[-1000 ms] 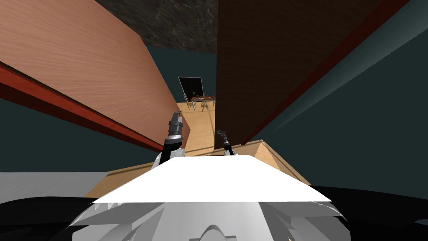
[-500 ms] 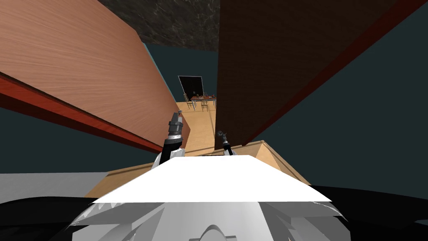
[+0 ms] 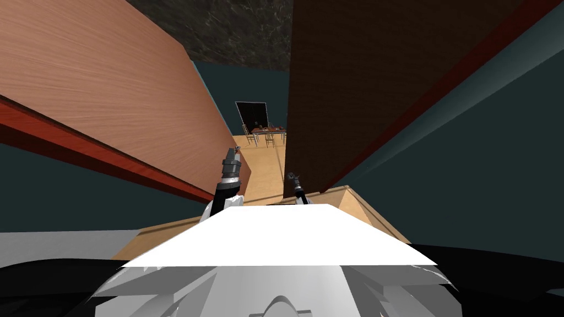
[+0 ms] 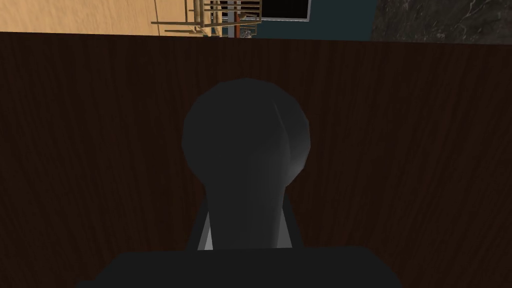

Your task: Push the door open

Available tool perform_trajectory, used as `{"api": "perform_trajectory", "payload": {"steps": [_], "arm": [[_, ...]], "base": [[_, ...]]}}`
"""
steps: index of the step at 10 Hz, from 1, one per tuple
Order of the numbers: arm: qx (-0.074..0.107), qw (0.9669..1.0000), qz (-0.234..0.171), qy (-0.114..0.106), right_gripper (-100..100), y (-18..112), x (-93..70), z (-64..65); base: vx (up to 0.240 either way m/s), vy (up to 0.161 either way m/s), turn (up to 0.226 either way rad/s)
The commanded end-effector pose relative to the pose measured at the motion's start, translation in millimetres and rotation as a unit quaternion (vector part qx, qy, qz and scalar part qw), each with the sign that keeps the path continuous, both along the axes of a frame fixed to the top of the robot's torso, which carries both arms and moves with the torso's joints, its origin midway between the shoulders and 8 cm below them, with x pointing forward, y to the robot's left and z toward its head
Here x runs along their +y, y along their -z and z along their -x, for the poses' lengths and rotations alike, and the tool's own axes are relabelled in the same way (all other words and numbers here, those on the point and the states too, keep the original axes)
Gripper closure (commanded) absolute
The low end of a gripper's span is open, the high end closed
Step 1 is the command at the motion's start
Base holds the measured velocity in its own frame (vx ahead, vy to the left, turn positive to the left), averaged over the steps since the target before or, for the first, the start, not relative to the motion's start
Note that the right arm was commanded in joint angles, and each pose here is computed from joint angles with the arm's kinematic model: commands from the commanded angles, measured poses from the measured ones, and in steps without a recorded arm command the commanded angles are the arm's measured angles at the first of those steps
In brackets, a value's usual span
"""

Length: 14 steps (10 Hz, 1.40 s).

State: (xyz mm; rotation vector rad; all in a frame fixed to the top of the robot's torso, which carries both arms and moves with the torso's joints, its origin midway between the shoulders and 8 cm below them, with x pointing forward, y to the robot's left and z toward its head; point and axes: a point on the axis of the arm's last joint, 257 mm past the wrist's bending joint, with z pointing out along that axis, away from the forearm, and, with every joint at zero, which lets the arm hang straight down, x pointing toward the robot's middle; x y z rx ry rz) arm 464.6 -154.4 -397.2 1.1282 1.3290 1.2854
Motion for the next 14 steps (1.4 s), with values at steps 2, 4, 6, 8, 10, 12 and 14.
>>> {"api": "perform_trajectory", "payload": {"steps": [2,4,6,8,10,12,14], "arm": [[-0.009,0.9998,0.01,0.016,100,-5.8,-22.9,-5.4],[-0.009,0.9994,0.016,0.03,100,-5.7,-41.3,-6.8],[-0.01,0.9987,0.021,0.046,100,-6.1,-60.2,-8.1],[-0.01,0.998,0.023,0.059,100,-6.7,-74.2,-8.7],[-0.01,0.9974,0.025,0.067,100,-7.2,-83.2,-9.1],[-0.011,0.996,0.025,0.085,100,-8.1,-99.8,-9.3],[-0.011,0.9943,0.023,0.103,100,-8.9,-114.0,-9.1]], "base": [[0.17,0.071,-0.041],[0.223,0.089,-0.043],[0.155,0.077,-0.068],[0.155,0.064,-0.039],[0.156,0.1,-0.081],[0.139,0.096,-0.079],[0.187,0.123,-0.066]]}}
